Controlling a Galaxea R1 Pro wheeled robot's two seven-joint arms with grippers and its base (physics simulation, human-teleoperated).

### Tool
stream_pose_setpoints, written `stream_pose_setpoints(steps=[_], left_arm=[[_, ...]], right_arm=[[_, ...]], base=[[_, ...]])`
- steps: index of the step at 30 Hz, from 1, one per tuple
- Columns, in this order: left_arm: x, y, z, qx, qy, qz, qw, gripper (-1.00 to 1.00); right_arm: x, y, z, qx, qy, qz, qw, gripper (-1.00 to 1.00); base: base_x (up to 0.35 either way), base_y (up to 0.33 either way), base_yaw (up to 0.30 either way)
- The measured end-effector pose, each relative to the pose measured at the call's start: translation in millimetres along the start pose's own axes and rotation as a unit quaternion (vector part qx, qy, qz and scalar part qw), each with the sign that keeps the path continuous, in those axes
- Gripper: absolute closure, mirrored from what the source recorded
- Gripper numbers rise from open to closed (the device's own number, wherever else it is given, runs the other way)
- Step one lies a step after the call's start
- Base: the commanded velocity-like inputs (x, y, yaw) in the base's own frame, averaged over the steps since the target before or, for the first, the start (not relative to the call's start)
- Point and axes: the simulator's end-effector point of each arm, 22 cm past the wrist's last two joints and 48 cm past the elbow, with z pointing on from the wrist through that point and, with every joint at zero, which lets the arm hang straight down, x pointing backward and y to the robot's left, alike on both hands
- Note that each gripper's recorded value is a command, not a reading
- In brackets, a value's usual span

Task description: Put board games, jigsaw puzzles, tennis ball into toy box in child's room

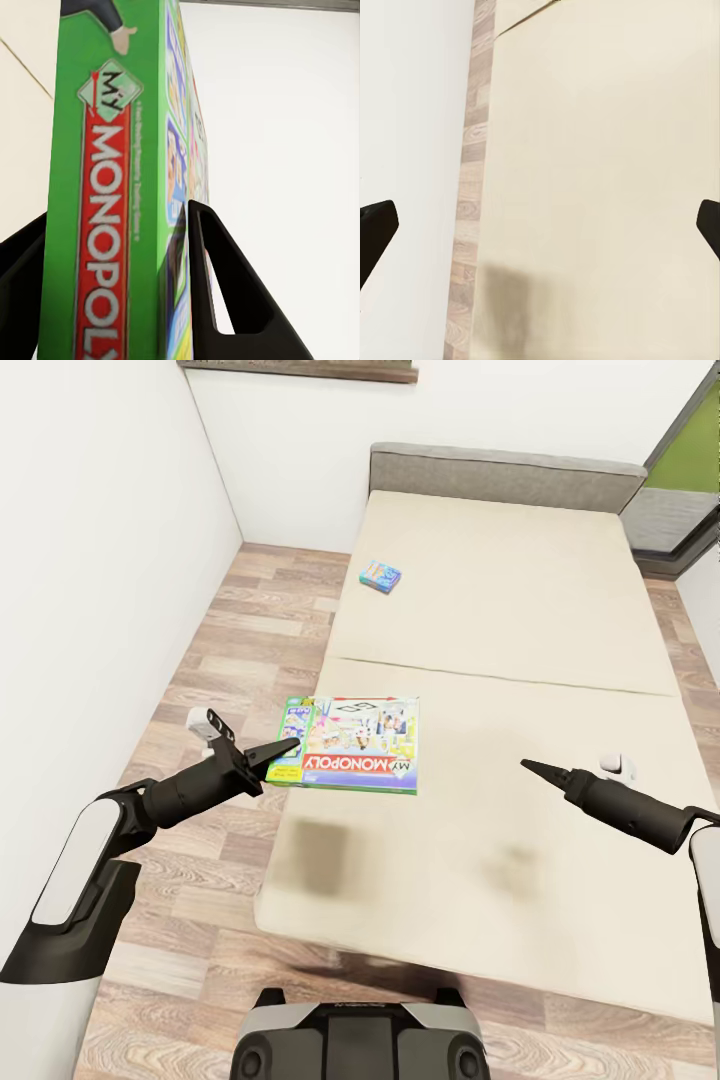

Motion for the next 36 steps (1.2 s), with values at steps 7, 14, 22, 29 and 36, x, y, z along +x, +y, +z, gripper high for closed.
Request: stream_pose_setpoints(steps=[7, 14, 22, 29, 36], left_arm=[[3.3, -11.6, 0.4, -0.001, 0.001, 0.004, 1.0000, 1.00], [6.1, -24.1, 0.2, 0.000, 0.002, 0.008, 1.0000, 1.00], [9.1, -38.2, -0.5, 0.001, 0.002, 0.014, 0.9999, 1.00], [12.0, -50.5, -1.3, 0.003, 0.002, 0.019, 0.9998, 1.00], [14.8, -62.5, -2.1, 0.006, 0.002, 0.024, 0.9997, 1.00]], right_arm=[[-5.0, 9.8, -8.0, -0.003, -0.004, -0.002, 1.0000, -1.00], [-10.7, 18.2, -17.0, -0.005, -0.008, -0.006, 0.9999, -1.00], [-16.4, 27.9, -27.0, -0.007, -0.013, -0.009, 0.9998, -1.00], [-20.8, 36.4, -35.2, -0.010, -0.017, -0.012, 0.9997, -1.00], [-24.8, 44.6, -43.3, -0.012, -0.021, -0.015, 0.9996, -1.00]], base=[[0.000, 0.000, 0.000], [0.000, 0.000, 0.000], [0.000, 0.000, 0.000], [0.000, 0.000, 0.000], [0.000, 0.000, 0.000]])
